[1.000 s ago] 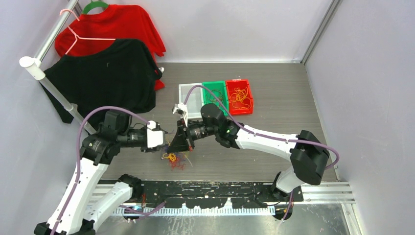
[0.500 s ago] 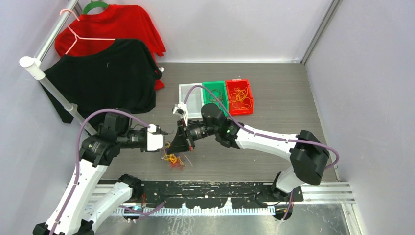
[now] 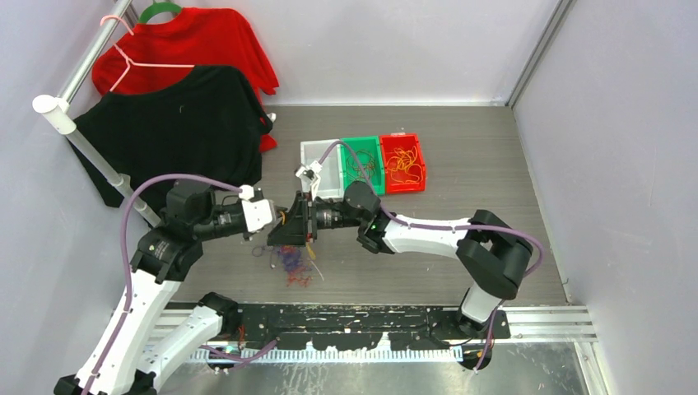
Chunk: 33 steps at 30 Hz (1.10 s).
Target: Untangle the cables
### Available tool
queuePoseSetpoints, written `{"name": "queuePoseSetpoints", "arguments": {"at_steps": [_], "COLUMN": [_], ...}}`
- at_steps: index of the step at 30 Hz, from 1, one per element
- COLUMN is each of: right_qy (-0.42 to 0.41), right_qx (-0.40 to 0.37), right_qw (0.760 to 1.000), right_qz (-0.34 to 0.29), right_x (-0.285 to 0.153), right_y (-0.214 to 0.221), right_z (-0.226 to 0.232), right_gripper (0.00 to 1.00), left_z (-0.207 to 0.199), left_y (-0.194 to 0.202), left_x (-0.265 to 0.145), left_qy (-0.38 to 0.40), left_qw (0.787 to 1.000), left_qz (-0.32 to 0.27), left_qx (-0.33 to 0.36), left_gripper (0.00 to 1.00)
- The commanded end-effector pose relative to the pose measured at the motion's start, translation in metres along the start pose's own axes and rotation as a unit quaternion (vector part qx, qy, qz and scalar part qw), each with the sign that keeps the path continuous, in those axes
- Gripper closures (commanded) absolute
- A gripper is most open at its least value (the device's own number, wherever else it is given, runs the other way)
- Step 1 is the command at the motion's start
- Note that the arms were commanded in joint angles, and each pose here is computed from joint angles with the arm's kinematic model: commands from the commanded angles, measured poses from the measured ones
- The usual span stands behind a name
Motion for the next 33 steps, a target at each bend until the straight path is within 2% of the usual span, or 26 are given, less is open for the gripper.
{"name": "queuePoseSetpoints", "arguments": {"at_steps": [1, 3, 6, 13, 20, 27, 33], "right_qy": [-0.053, -0.052, -0.063, -0.071, -0.057, -0.014, 0.064], "right_qx": [-0.025, -0.023, -0.014, 0.015, 0.037, 0.052, 0.059], "right_qw": [0.989, 0.985, 0.982, 0.986, 0.99, 0.992, 0.991], "right_qz": [-0.134, -0.165, -0.179, -0.15, -0.125, -0.116, -0.097], "right_x": [0.002, 0.001, 0.003, 0.007, 0.009, -0.011, -0.038], "right_y": [-0.049, -0.057, -0.061, -0.034, -0.006, 0.025, 0.06], "right_z": [0.026, 0.023, 0.024, 0.017, 0.005, -0.018, -0.05], "right_gripper": [0.57, 0.57, 0.6, 0.67, 0.71, 0.74, 0.74], "left_z": [0.031, 0.033, 0.037, 0.07, 0.098, 0.129, 0.149], "left_y": [-0.024, -0.024, -0.024, -0.023, -0.034, -0.047, -0.06], "left_x": [-0.002, -0.002, -0.003, -0.005, -0.006, -0.019, -0.029], "left_qy": [-0.06, -0.065, -0.072, -0.135, -0.177, -0.234, -0.27], "left_qw": [0.998, 0.998, 0.997, 0.99, 0.983, 0.972, 0.963], "left_qz": [-0.026, -0.023, -0.019, 0.008, 0.008, 0.014, 0.014], "left_qx": [-0.006, -0.009, -0.011, -0.025, -0.041, -0.026, -0.009], "left_gripper": [1.0, 1.0, 1.0, 1.0, 1.0, 1.0, 1.0]}}
Point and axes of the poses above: each gripper's point midway between its finger pads, its own x axis out along the fingers, its own z axis along the line the jaws close on, y = z × x, the point moved 1 cm from there along -x, back along the fingers, and after that the axes turned 8 degrees about x, right-handed, at the moved point
